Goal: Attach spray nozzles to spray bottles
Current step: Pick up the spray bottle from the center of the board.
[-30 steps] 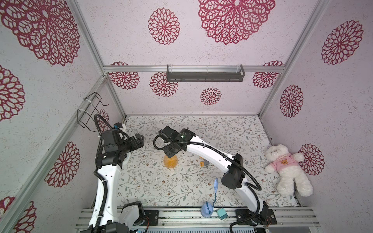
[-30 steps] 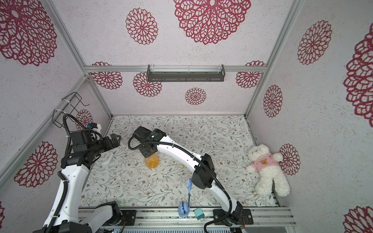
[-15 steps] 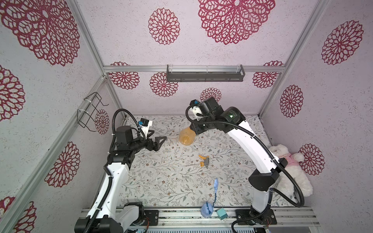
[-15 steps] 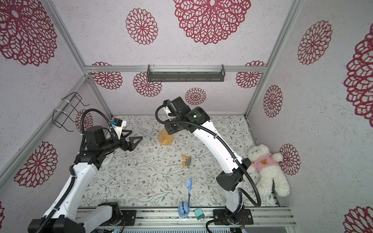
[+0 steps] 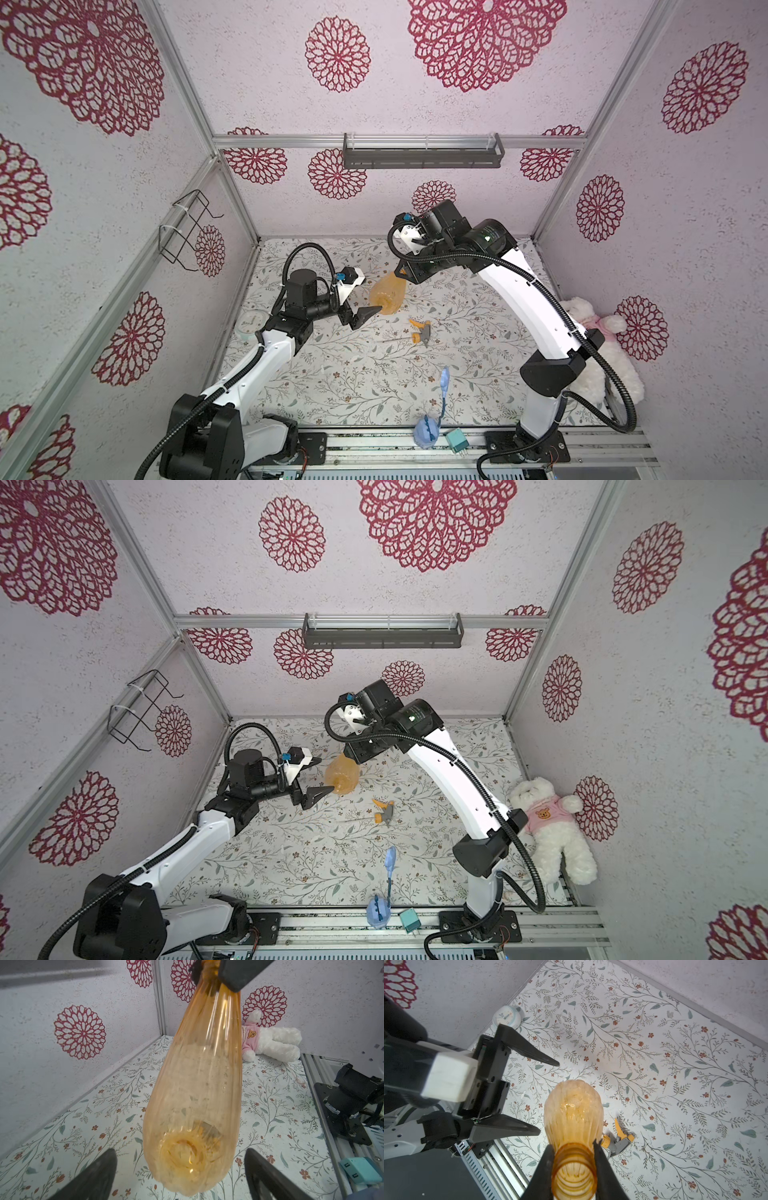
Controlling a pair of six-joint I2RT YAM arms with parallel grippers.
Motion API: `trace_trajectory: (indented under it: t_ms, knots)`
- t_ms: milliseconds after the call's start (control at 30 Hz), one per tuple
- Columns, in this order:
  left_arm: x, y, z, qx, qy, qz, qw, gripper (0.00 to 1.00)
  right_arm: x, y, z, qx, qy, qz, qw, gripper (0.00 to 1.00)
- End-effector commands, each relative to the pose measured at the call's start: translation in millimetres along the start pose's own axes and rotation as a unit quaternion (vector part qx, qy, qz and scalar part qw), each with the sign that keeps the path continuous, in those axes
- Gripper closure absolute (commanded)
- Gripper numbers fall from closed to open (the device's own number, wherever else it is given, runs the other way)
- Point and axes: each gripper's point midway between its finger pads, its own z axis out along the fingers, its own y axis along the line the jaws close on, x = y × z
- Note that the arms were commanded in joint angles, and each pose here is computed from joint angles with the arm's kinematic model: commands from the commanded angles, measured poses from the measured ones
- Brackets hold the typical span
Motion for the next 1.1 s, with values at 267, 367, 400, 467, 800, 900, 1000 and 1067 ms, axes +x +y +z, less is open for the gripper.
trace_trajectory:
  t_ms: [267,367,400,467,800,900,1000,1067]
  knots:
    - [6,-10,22,0.060,-0.026,0.048,0.997,0.03,-11,27,-25,-0.060,-0.039,-0.052,0.996,1.00]
    - [11,-13,27,0.066,-0.020,0.054,0.996,0.03,-13,33,-24,-0.075,-0.043,-0.058,0.995,1.00]
    - [13,-13,29,0.067,-0.017,0.051,0.996,0.03,-14,35,-24,-0.081,-0.045,-0.059,0.994,1.00]
    - [16,-10,31,0.065,-0.013,0.049,0.997,0.03,-14,39,-24,-0.088,-0.046,-0.065,0.993,1.00]
    - [12,-14,39,0.106,-0.015,0.046,0.993,0.03,-2,88,-26,-0.164,-0.056,-0.157,0.972,1.00]
    - [10,-17,40,0.114,-0.016,0.048,0.992,0.03,-6,91,-32,-0.170,-0.078,-0.166,0.968,1.00]
    - [9,-22,41,0.124,-0.019,0.052,0.991,0.03,-7,94,-36,-0.178,-0.088,-0.171,0.965,1.00]
    - [7,-27,41,0.133,-0.024,0.059,0.989,0.03,-6,95,-36,-0.183,-0.089,-0.175,0.963,1.00]
